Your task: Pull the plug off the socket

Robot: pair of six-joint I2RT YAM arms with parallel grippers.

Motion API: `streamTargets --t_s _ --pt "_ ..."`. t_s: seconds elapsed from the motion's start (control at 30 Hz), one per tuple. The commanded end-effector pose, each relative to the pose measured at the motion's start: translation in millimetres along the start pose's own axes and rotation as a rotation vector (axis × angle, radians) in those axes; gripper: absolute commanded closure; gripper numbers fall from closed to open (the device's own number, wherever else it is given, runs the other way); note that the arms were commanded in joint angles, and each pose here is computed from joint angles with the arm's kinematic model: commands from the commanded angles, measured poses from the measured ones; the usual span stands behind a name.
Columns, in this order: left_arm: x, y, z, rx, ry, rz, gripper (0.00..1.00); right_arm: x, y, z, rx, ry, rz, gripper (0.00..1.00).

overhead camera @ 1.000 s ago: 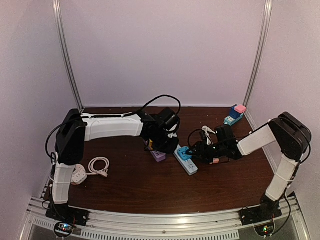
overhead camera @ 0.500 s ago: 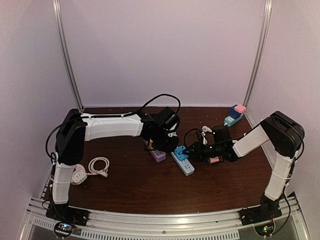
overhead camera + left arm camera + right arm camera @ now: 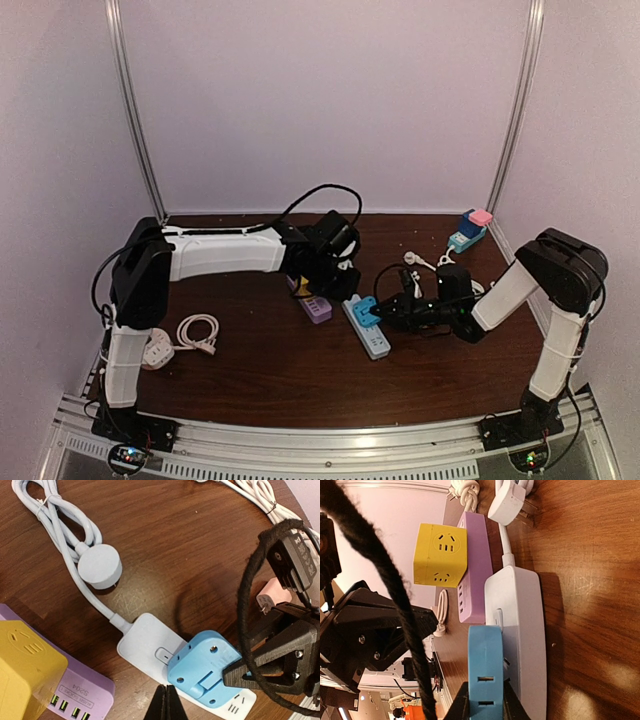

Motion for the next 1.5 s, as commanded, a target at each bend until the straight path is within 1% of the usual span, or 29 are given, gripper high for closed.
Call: streamTargets --t_s 0.0,0.13,0.4,0.63,0.8,0.93,1.23,1.47 --pt "0.3 1.5 13.2 -0.013 -0.031 0.019 1.0 -4.8 -13.0 -4.6 0.032 0.024 0.04 0.98" --pt "0.5 -1.0 22.6 -0.001 -0.031 0.024 1.0 -7.1 -17.5 -6.6 0.036 0.025 0.049 1.0" --pt "3.8 -10.7 45.6 0.037 -0.015 0.031 1.0 -10.7 -20.6 -7.4 0.039 0.02 0.055 1.0" --pt "13.5 -25.8 55.3 0.09 0.017 -0.004 1.0 -8.5 -19.0 -8.1 0.024 0.027 0.064 1.0" --pt "21.3 -38.4 56.9 0.135 0.059 0.004 1.0 1.7 -10.4 -6.3 -0.001 0.11 0.096 1.0" --pt "26.8 -46.2 57.1 0.153 0.077 0.009 1.0 12.5 -3.3 -6.4 -0.022 0.218 0.144 1.0" --pt "30.0 -55.7 59.6 0.171 0.097 0.014 1.0 16.4 -0.5 -8.2 -0.053 0.324 0.193 1.0" --pt "32.6 -60.2 61.2 0.18 0.109 0.013 1.0 14.5 0.6 -12.6 -0.08 0.366 0.233 1.0"
Point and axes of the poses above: each gripper's point midway between its finger pads, its own z axis out along the fingers, its own x axis along the line the jaws close on, y = z × x, the point moved 9 cm from there along -z, back along the fingers, and after that the axes turned 6 degrees about -z, right-handed, at the moved point
